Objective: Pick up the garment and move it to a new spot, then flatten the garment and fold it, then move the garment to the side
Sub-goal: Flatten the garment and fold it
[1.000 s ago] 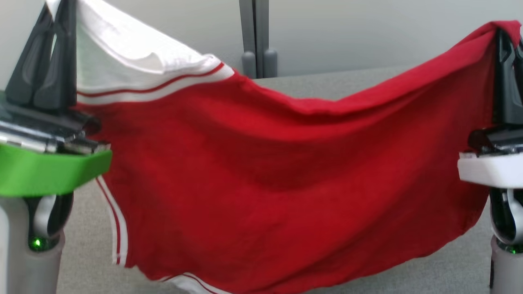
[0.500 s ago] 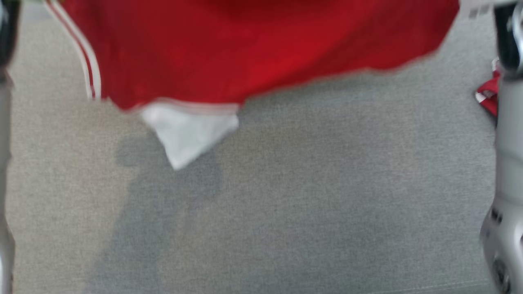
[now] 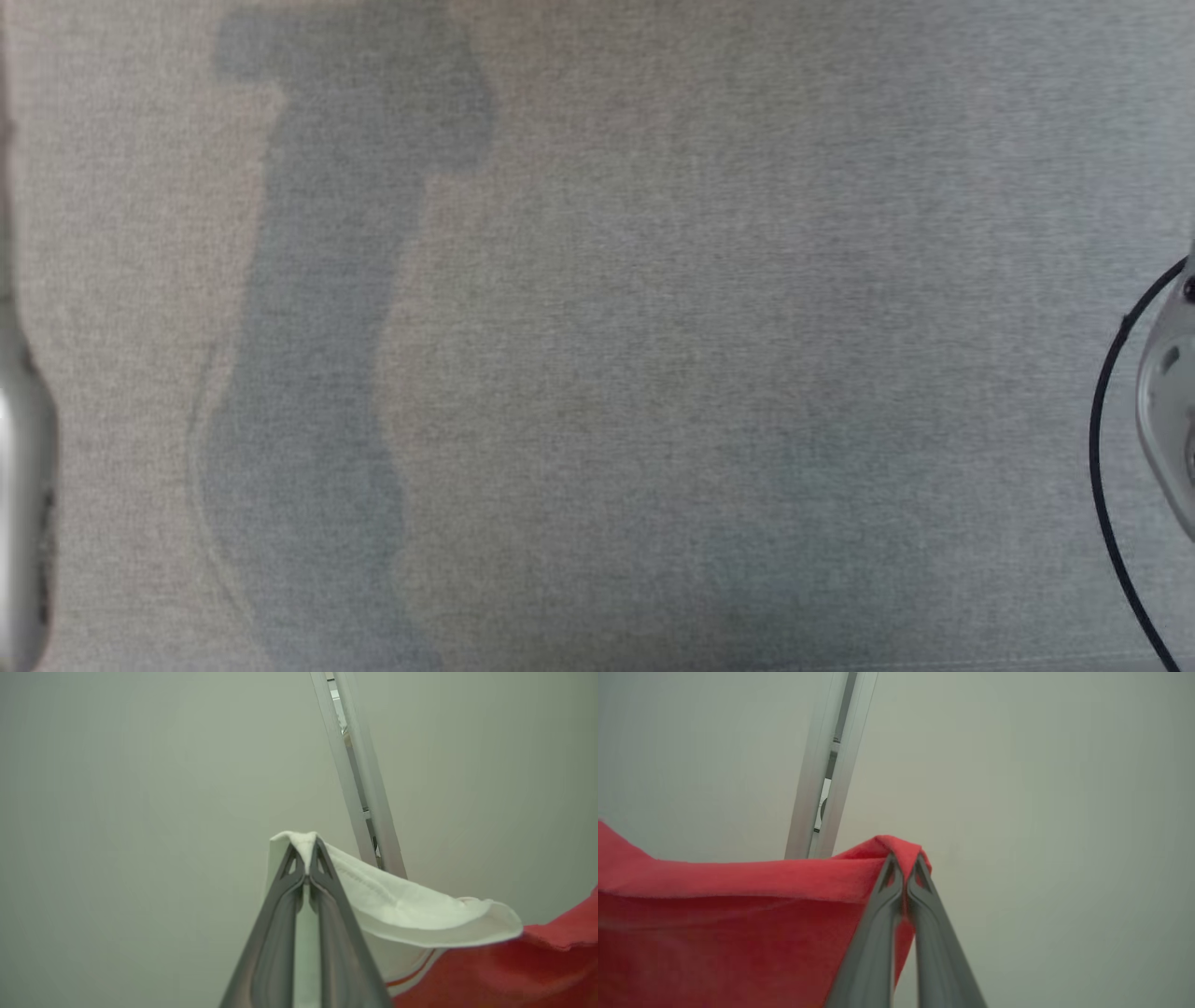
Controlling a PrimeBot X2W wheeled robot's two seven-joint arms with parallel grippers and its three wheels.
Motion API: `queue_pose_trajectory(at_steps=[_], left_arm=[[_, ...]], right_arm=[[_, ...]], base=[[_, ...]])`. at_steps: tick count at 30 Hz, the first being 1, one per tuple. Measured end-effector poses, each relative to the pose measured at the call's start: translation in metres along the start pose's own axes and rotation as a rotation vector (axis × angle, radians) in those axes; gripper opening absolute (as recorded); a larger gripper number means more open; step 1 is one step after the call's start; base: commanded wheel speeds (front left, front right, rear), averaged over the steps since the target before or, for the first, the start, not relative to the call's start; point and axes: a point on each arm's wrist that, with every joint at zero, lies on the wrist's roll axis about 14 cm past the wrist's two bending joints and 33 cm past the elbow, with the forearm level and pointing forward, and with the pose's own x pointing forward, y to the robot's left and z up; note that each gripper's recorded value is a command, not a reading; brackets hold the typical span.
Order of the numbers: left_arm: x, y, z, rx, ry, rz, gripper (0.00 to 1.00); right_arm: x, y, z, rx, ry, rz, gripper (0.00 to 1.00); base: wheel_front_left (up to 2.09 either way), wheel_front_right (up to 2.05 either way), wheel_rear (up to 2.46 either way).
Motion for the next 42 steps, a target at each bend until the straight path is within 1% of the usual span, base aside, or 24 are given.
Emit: queue_pose_trajectory(at_steps=[3,5,7,10,12,17,22,26,31,33,36,42], left_arm=[[-0.023,-0.009,-0.043,-0.062,0.094,0.000,0.00],[-0.042,-0.012,-0.062,-0.110,0.125,0.011,0.00],[-0.062,-0.018,-0.078,-0.144,0.157,0.013,0.00],[-0.098,-0.028,-0.103,-0.178,0.223,0.019,0.00],[-0.122,-0.029,-0.111,-0.210,0.255,0.044,0.00],[-0.170,-0.043,-0.117,-0.277,0.316,0.077,0.00],[-0.209,-0.050,-0.104,-0.328,0.342,0.129,0.00],[-0.236,-0.051,-0.089,-0.341,0.357,0.167,0.00],[-0.266,-0.060,-0.063,-0.366,0.364,0.205,0.00],[-0.279,-0.060,-0.052,-0.370,0.365,0.222,0.00],[-0.298,-0.062,-0.032,-0.375,0.363,0.245,0.00],[-0.327,-0.075,0.008,-0.391,0.344,0.253,0.00]], right_arm=[[-0.014,0.022,-0.053,0.030,0.103,0.031,0.00],[-0.032,0.041,-0.091,0.055,0.184,0.059,0.00],[-0.051,0.055,-0.121,0.081,0.252,0.079,0.00],[-0.075,0.067,-0.150,0.128,0.321,0.080,0.00],[-0.086,0.068,-0.155,0.155,0.331,0.071,0.00],[-0.120,0.071,-0.156,0.199,0.354,0.068,0.00],[-0.162,0.069,-0.151,0.262,0.389,0.044,0.00],[-0.193,0.065,-0.140,0.293,0.407,0.029,0.00],[-0.233,0.057,-0.120,0.324,0.428,0.007,0.00],[-0.246,0.055,-0.110,0.353,0.430,-0.005,0.00],[-0.263,0.052,-0.089,0.378,0.425,-0.009,0.00],[-0.304,0.029,-0.054,0.395,0.435,-0.064,0.00]], base=[[0.00,0.00,0.00],[0.00,0.00,0.00],[0.00,0.00,0.00],[0.00,0.00,0.00],[0.00,0.00,0.00],[0.00,0.00,0.00],[0.00,0.00,0.00],[0.00,0.00,0.00],[0.00,0.00,0.00],[0.00,0.00,0.00],[0.00,0.00,0.00],[0.00,0.00,0.00]])
